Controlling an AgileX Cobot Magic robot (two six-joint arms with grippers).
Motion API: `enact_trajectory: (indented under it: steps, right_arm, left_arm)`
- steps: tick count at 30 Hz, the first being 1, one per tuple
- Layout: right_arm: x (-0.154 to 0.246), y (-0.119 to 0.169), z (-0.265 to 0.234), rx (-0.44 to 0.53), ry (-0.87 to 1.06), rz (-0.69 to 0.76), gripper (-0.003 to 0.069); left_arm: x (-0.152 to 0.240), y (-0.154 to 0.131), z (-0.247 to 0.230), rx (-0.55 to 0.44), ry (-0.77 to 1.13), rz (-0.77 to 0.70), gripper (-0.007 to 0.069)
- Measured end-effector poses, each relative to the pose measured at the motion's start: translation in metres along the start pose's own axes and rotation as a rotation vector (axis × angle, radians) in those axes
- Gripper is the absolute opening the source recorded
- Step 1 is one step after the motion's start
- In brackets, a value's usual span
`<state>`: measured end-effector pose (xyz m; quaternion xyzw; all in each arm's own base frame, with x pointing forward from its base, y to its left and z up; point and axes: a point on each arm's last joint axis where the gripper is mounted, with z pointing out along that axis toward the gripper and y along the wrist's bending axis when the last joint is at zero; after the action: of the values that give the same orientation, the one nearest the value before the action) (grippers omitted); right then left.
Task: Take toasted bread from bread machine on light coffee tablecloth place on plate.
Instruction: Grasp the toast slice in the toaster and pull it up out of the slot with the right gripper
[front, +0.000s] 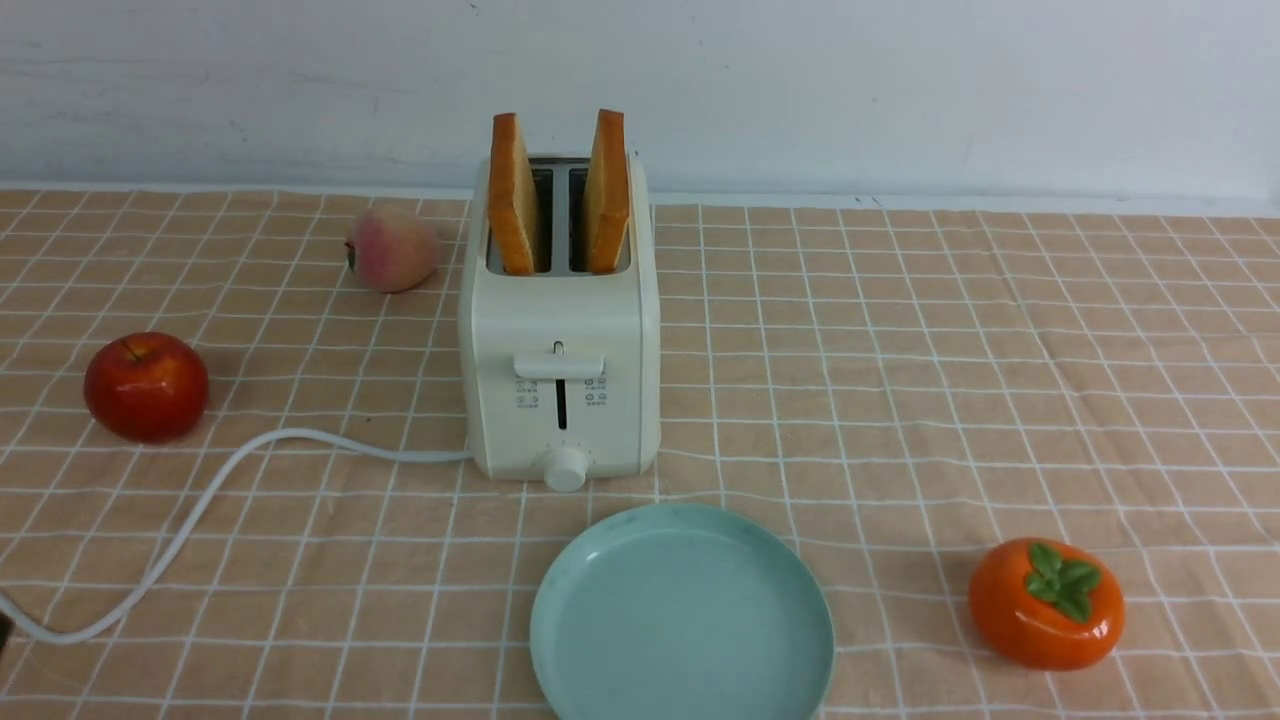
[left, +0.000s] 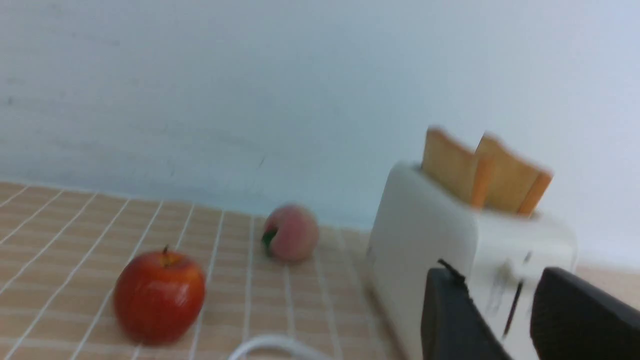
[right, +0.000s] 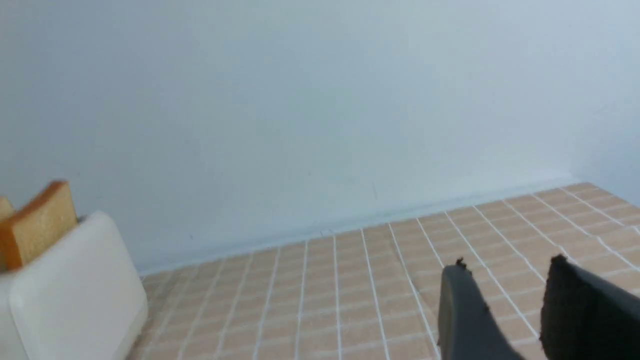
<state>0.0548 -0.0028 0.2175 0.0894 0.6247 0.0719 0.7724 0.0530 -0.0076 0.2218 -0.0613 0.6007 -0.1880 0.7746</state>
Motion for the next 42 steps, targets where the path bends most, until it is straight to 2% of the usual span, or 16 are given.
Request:
enact_trajectory:
  steps: [5, 8, 13, 16, 17, 19, 20, 25, 29, 32, 37, 40, 42]
  right_arm:
    - [-0.016, 0.002, -0.001, -0.04, -0.173, 0.173, 0.024]
    - [-0.029, 0.005, -0.002, -0.062, -0.224, 0.239, 0.024]
    - [-0.116, 0.026, 0.007, -0.104, -0.289, 0.321, 0.024]
    - [-0.17, 0.041, 0.022, -0.099, -0.243, 0.315, 0.024]
    - [-0.178, 0.043, 0.029, -0.085, -0.2, 0.308, 0.024]
    - [-0.198, 0.048, 0.037, -0.073, -0.16, 0.286, 0.024]
    - [-0.211, 0.051, 0.052, -0.033, -0.058, 0.258, 0.024]
    - [-0.197, 0.044, 0.111, 0.141, 0.314, 0.146, 0.024]
    - [-0.17, 0.039, 0.139, 0.191, 0.482, 0.118, 0.024]
    - [-0.153, 0.048, 0.155, 0.143, 0.574, 0.107, 0.024]
    - [-0.122, 0.073, 0.168, 0.04, 0.757, 0.122, 0.024]
    - [-0.105, 0.087, 0.172, 0.0, 0.872, 0.156, 0.024]
    - [-0.091, 0.102, 0.177, -0.063, 0.985, 0.155, 0.024]
  left_arm:
    - [-0.026, -0.009, -0.004, 0.13, -0.277, -0.229, 0.0239]
    - [-0.037, -0.012, -0.006, 0.175, -0.346, -0.301, 0.0239]
    - [-0.11, -0.039, -0.008, 0.269, -0.47, -0.378, 0.0239]
    - [-0.155, -0.055, 0.0, 0.234, -0.41, -0.377, 0.0239]
    - [-0.165, -0.058, 0.004, 0.211, -0.372, -0.369, 0.0239]
    - [-0.177, -0.062, 0.014, 0.157, -0.288, -0.342, 0.0239]
    - [-0.184, -0.064, 0.028, 0.088, -0.186, -0.308, 0.0239]
    - [-0.167, -0.053, 0.085, -0.186, 0.238, -0.236, 0.0239]
    - [-0.142, -0.039, 0.109, -0.324, 0.44, -0.165, 0.0239]
    - [-0.123, -0.028, 0.128, -0.4, 0.554, -0.103, 0.0239]
    - [-0.1, -0.02, 0.143, -0.467, 0.687, -0.103, 0.0239]
    - [-0.095, -0.021, 0.146, -0.465, 0.721, -0.106, 0.0239]
    - [-0.089, -0.028, 0.147, -0.424, 0.757, -0.083, 0.0239]
